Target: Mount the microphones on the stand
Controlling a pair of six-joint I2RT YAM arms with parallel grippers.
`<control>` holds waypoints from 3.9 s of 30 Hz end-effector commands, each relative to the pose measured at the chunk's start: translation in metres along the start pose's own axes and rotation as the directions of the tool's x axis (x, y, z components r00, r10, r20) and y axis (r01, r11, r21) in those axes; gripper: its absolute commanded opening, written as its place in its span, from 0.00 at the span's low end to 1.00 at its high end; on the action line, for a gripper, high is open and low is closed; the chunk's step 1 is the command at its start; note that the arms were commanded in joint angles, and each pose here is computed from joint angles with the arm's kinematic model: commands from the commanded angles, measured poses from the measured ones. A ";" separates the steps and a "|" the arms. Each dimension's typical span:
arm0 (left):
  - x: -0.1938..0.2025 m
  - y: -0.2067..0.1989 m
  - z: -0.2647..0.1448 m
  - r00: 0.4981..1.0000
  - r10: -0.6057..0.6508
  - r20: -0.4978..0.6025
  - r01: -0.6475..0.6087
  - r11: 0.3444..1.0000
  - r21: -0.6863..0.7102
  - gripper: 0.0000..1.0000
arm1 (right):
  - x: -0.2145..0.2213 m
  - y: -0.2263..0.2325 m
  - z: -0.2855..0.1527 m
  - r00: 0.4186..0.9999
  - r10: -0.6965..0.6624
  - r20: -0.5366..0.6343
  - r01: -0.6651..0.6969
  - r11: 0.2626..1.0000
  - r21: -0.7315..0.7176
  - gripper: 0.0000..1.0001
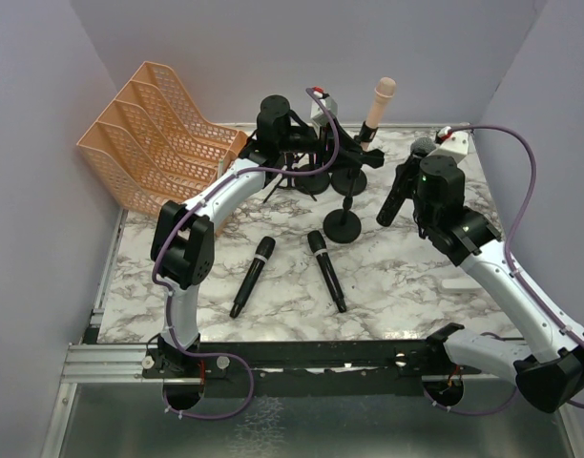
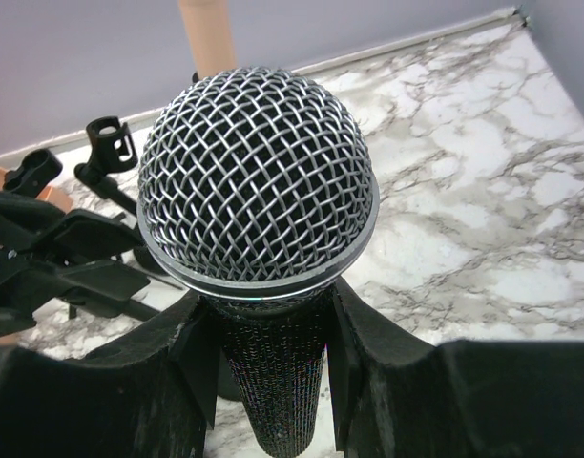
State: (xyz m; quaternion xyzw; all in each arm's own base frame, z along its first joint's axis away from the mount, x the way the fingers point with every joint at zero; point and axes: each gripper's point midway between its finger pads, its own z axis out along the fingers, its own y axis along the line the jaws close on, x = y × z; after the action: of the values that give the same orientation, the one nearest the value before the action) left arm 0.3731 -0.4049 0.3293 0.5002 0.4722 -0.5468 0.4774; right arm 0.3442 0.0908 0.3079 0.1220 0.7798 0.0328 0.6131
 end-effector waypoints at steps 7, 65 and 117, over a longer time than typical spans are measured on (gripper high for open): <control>0.001 -0.001 0.000 1.000 0.016 0.005 -0.016 1.000 -0.022 0.00 | -0.067 0.008 0.008 0.982 -0.009 0.187 0.002 0.999 0.036 0.06; 0.000 0.004 -0.004 1.000 -0.001 0.011 0.002 0.998 -0.069 0.00 | -0.053 0.116 0.007 0.961 0.017 0.277 0.135 0.845 -0.517 0.09; -0.056 -0.007 -0.081 0.993 0.068 0.102 -0.004 0.849 -0.528 0.93 | 0.028 0.082 -0.043 0.995 -0.062 0.072 0.093 0.798 -0.596 0.73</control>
State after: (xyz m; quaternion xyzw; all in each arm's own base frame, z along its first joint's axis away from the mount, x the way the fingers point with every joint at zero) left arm 0.3617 -0.3472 0.3692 0.4181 0.5201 -0.4597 0.5860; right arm 0.3214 0.1623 0.3550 -0.0483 0.6981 0.2268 0.6774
